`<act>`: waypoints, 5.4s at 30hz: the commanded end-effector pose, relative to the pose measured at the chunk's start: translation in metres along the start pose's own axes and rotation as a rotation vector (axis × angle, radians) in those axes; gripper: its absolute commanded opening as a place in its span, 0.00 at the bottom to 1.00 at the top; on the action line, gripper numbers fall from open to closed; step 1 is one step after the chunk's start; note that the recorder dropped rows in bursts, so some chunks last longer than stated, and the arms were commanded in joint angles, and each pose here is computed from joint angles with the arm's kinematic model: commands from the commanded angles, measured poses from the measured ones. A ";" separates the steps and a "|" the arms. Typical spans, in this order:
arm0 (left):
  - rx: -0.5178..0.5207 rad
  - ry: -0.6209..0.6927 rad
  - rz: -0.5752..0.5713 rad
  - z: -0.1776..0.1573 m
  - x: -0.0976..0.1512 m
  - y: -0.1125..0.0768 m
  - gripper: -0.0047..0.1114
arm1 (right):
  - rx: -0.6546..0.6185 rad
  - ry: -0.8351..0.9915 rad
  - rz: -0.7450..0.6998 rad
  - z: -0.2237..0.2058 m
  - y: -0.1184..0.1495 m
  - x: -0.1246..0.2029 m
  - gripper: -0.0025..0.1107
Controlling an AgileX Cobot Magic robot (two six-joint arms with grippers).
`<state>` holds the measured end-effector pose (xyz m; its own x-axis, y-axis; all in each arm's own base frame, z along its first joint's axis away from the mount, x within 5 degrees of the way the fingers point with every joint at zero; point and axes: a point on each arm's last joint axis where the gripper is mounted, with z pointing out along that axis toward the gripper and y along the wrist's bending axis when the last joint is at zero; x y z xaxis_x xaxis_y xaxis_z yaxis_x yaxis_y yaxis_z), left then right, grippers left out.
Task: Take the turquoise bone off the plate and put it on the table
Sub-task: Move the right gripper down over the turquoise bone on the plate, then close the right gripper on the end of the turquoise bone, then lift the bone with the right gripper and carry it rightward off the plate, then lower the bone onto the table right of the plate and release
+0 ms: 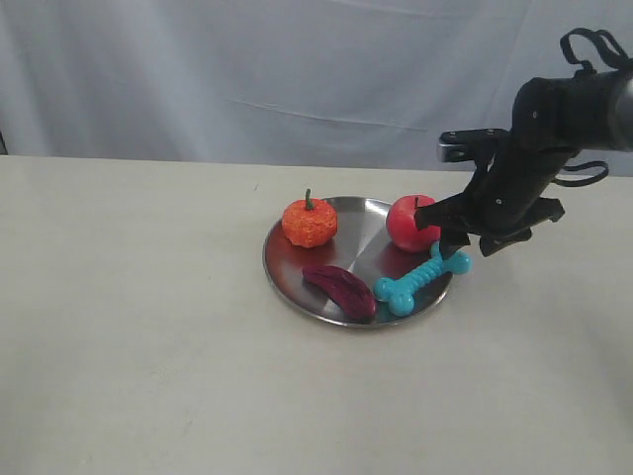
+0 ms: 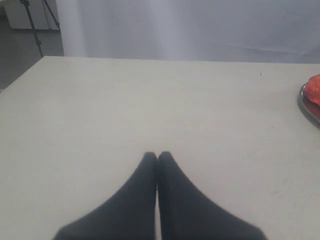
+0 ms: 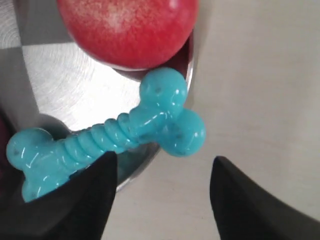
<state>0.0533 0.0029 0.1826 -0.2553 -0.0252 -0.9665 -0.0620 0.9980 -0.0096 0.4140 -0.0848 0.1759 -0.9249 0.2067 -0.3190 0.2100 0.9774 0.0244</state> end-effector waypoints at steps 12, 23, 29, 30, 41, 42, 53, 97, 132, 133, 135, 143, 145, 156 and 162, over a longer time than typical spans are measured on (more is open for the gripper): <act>0.008 -0.004 -0.003 0.000 0.000 0.000 0.04 | -0.089 0.038 -0.457 0.000 0.007 0.004 0.49; 0.008 -0.004 -0.003 0.000 0.000 0.000 0.04 | -0.106 0.086 0.064 -0.007 0.016 -0.002 0.49; 0.008 -0.004 -0.003 0.000 0.000 0.000 0.04 | -0.105 0.118 0.185 -0.005 0.035 0.000 0.49; 0.008 -0.004 -0.003 0.000 0.000 0.000 0.04 | -0.100 0.120 0.197 -0.002 0.039 0.000 0.49; 0.008 -0.004 -0.003 0.000 0.000 0.000 0.04 | -0.012 0.126 0.307 0.012 0.043 0.000 0.49; 0.008 -0.004 -0.003 0.000 0.000 0.000 0.04 | -0.015 0.114 0.313 0.012 0.043 -0.001 0.49; 0.008 -0.004 -0.003 0.000 0.000 0.000 0.04 | -0.014 0.096 0.360 0.045 0.043 -0.001 0.49; 0.008 -0.004 -0.003 0.000 0.000 0.000 0.04 | -0.009 0.042 0.363 0.057 0.044 -0.004 0.09; 0.008 -0.004 -0.003 0.000 0.000 0.000 0.04 | 0.156 -0.269 0.236 -0.192 -0.041 0.011 0.02; 0.008 -0.004 -0.003 0.000 0.000 0.000 0.04 | 0.168 -0.255 0.220 -0.192 -0.046 0.013 0.02; 0.008 -0.004 -0.003 0.000 0.000 0.000 0.04 | 0.191 -0.216 0.175 -0.190 -0.057 0.016 0.02; 0.008 -0.004 -0.003 0.000 0.000 0.000 0.04 | 0.183 -0.094 0.077 -0.156 -0.070 0.013 0.02; 0.008 -0.004 -0.003 0.000 0.000 0.000 0.04 | 0.153 -0.065 0.059 -0.142 -0.069 0.011 0.02; 0.008 -0.004 -0.003 0.000 0.000 0.000 0.04 | -0.015 0.117 0.056 -0.043 -0.064 0.005 0.02; 0.008 -0.004 -0.003 0.000 0.000 0.000 0.04 | -0.032 0.238 0.063 -0.003 -0.066 0.013 0.02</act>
<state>0.0533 0.0029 0.1826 -0.2553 -0.0252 -0.9665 -0.0620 0.9980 -0.0096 0.3869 -0.1446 0.1838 -0.9556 0.2718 -0.1138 0.2663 0.9619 0.0612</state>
